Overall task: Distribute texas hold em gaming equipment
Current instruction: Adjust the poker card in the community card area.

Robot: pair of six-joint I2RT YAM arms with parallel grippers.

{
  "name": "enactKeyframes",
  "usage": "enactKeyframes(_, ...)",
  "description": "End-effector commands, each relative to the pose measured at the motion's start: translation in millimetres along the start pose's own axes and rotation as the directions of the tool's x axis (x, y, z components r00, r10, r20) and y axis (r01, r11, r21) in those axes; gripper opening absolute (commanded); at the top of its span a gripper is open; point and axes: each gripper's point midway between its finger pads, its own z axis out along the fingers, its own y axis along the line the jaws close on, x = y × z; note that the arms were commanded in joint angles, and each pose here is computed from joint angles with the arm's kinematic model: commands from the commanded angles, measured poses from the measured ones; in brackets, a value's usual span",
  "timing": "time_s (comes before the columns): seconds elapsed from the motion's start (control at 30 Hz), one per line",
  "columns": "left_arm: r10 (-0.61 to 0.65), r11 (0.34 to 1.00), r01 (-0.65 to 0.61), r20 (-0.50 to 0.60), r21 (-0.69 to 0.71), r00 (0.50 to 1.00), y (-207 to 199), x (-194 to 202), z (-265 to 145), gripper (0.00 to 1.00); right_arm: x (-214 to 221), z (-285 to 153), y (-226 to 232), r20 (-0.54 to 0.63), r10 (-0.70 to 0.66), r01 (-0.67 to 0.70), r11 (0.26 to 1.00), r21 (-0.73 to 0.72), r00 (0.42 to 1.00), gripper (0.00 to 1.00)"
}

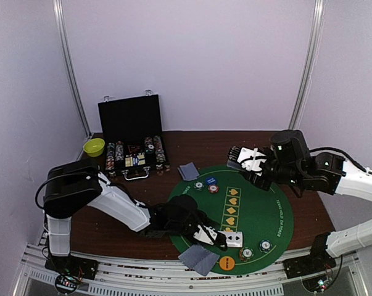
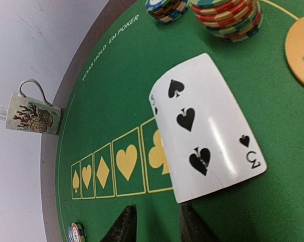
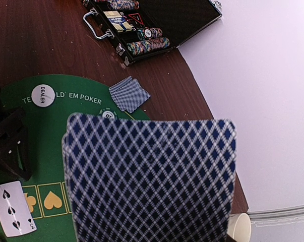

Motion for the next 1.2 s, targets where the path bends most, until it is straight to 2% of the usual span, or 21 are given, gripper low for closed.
enactKeyframes(0.0, -0.057, 0.995, 0.055, -0.015, -0.084, 0.998, 26, 10, 3, 0.32, 0, -3, -4, 0.012, 0.023, -0.023, 1.0, 0.015, 1.0, 0.44)
enactKeyframes(0.13, -0.068, 0.997, 0.069, 0.025, -0.028, 0.997, 24, -2, -7, 0.37, 0, -4, -4, 0.011, 0.021, -0.021, 1.0, 0.017, 1.0, 0.44)
enactKeyframes(0.3, -0.177, 0.978, 0.162, 0.114, 0.129, 0.978, 20, -39, -23, 0.6, 1, -4, -4, 0.011, 0.022, -0.022, 1.0, 0.015, 1.0, 0.44)
enactKeyframes(0.43, -0.235, 0.96, 0.214, 0.1, 0.182, 0.967, 11, -47, -15, 0.73, 2, -2, -2, 0.01, 0.023, -0.023, 1.0, 0.011, 1.0, 0.44)
enactKeyframes(0.63, -0.315, 0.927, 0.294, 0.054, 0.233, 0.948, 4, -45, 7, 0.74, 2, -3, -2, 0.013, 0.024, -0.024, 1.0, 0.014, 1.0, 0.44)
enactKeyframes(0.93, -0.313, 0.908, 0.291, 0.027, 0.302, 0.949, -22, -50, 21, 0.75, 5, -2, 0, 0.004, 0.026, -0.026, 1.0, 0.007, 1.0, 0.44)
enactKeyframes(1.17, -0.291, 0.917, 0.29, -0.035, 0.273, 0.956, -22, -36, 26, 0.7, 4, -3, -1, 0.007, 0.027, -0.027, 1.0, 0.01, 1.0, 0.44)
